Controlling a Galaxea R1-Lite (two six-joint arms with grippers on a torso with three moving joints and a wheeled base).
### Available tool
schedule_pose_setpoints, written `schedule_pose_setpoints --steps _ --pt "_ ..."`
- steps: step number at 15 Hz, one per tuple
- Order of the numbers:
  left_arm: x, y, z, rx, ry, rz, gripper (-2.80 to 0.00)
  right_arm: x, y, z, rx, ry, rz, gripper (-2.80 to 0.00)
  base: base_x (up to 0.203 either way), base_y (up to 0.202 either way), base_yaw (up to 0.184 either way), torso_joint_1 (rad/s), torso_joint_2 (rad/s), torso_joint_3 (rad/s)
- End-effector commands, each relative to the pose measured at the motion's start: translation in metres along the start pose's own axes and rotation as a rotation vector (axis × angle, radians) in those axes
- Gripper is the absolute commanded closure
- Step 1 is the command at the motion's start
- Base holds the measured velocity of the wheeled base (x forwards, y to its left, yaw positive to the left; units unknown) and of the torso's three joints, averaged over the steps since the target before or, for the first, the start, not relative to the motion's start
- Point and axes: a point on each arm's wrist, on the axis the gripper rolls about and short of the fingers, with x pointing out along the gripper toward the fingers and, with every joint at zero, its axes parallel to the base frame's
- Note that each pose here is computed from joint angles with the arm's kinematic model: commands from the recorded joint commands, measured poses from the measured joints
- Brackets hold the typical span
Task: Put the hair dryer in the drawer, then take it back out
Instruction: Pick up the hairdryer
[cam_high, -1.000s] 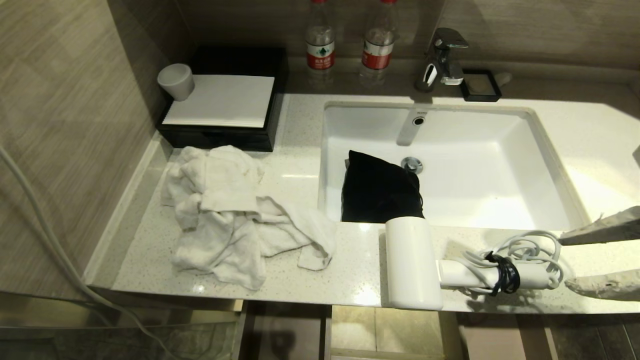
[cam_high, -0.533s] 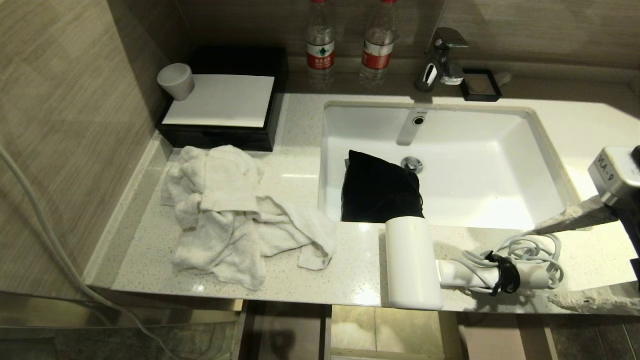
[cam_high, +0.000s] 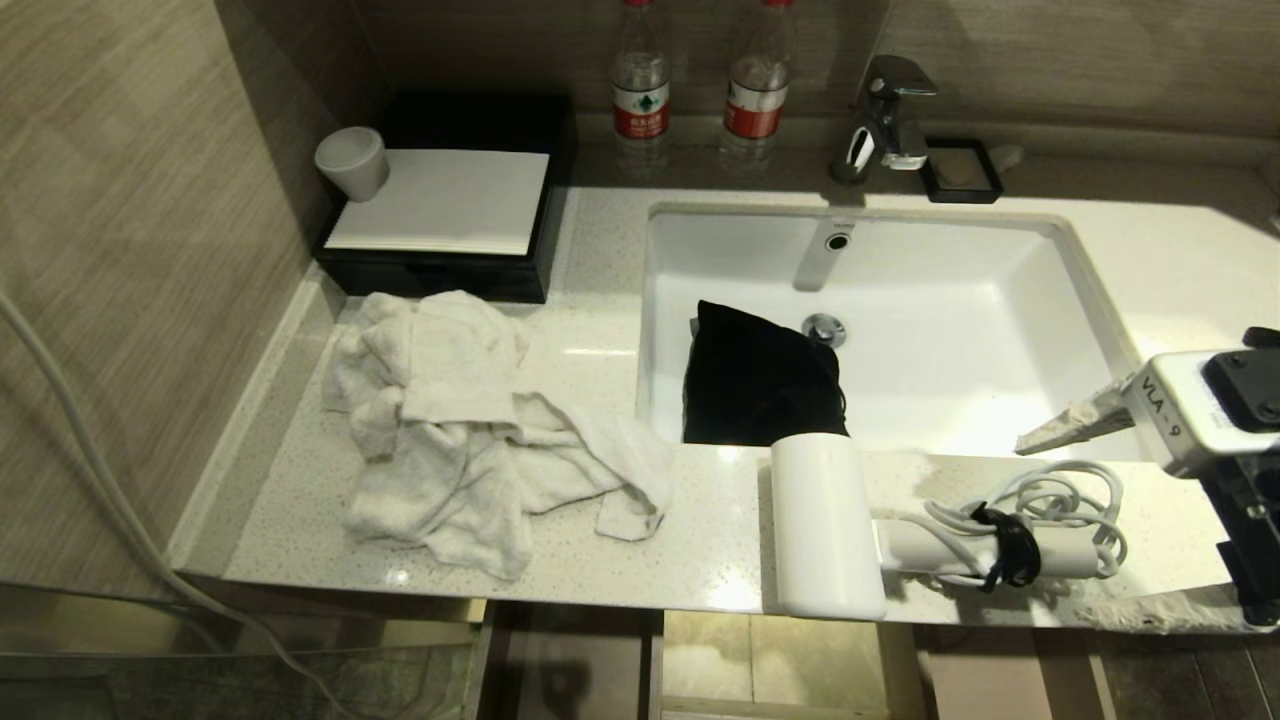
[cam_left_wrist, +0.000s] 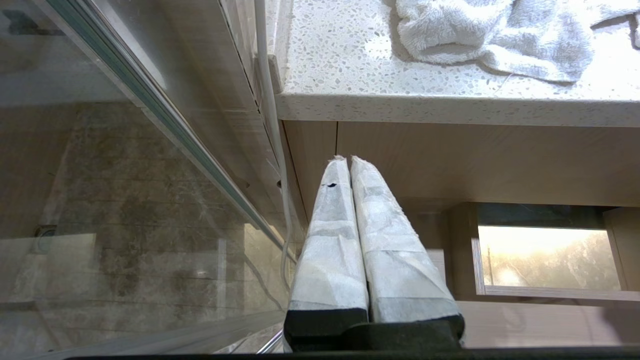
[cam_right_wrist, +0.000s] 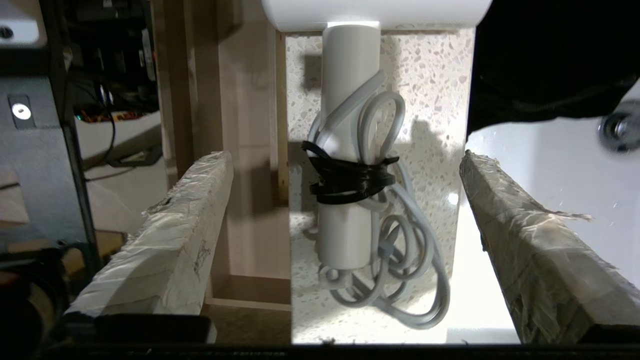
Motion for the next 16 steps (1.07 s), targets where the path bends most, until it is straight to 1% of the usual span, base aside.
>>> schedule_pose_setpoints --steps 1,2,6,8,9,10,11,14,16 --pt "0.000 0.000 0.000 0.000 0.001 0.000 0.00 0.010 -0.004 0.000 -0.059 0.007 0.030 -2.80 0.000 0.000 0.000 0.000 0.00 0.000" --pt "0.000 0.000 0.000 0.000 0.001 0.000 0.00 0.013 -0.003 0.005 -0.084 0.005 0.038 -2.80 0.000 0.000 0.000 0.000 0.00 0.000" --pt "0.000 0.000 0.000 0.000 0.001 0.000 0.00 0.015 -0.004 0.006 -0.088 0.008 0.038 -2.80 0.000 0.000 0.000 0.000 0.00 0.000" --pt "0.000 0.000 0.000 0.000 0.001 0.000 0.00 0.029 -0.010 0.015 -0.145 0.061 -0.031 -2.80 0.000 0.000 0.000 0.000 0.00 0.000" --pt "0.000 0.000 0.000 0.000 0.001 0.000 0.00 0.030 -0.010 0.015 -0.145 0.063 -0.032 -2.80 0.000 0.000 0.000 0.000 0.00 0.000" --pt "0.000 0.000 0.000 0.000 0.001 0.000 0.00 0.033 -0.013 0.016 -0.129 0.098 -0.044 -2.80 0.000 0.000 0.000 0.000 0.00 0.000" --pt "0.000 0.000 0.000 0.000 0.001 0.000 0.00 0.035 -0.014 0.018 -0.120 0.107 -0.049 -2.80 0.000 0.000 0.000 0.000 0.00 0.000" --pt "0.000 0.000 0.000 0.000 0.001 0.000 0.00 0.037 -0.015 0.019 -0.114 0.114 -0.057 -2.80 0.000 0.000 0.000 0.000 0.00 0.000" --pt "0.000 0.000 0.000 0.000 0.000 0.000 0.00 0.046 -0.016 0.025 -0.104 0.181 -0.096 -2.80 0.000 0.000 0.000 0.000 0.00 0.000"
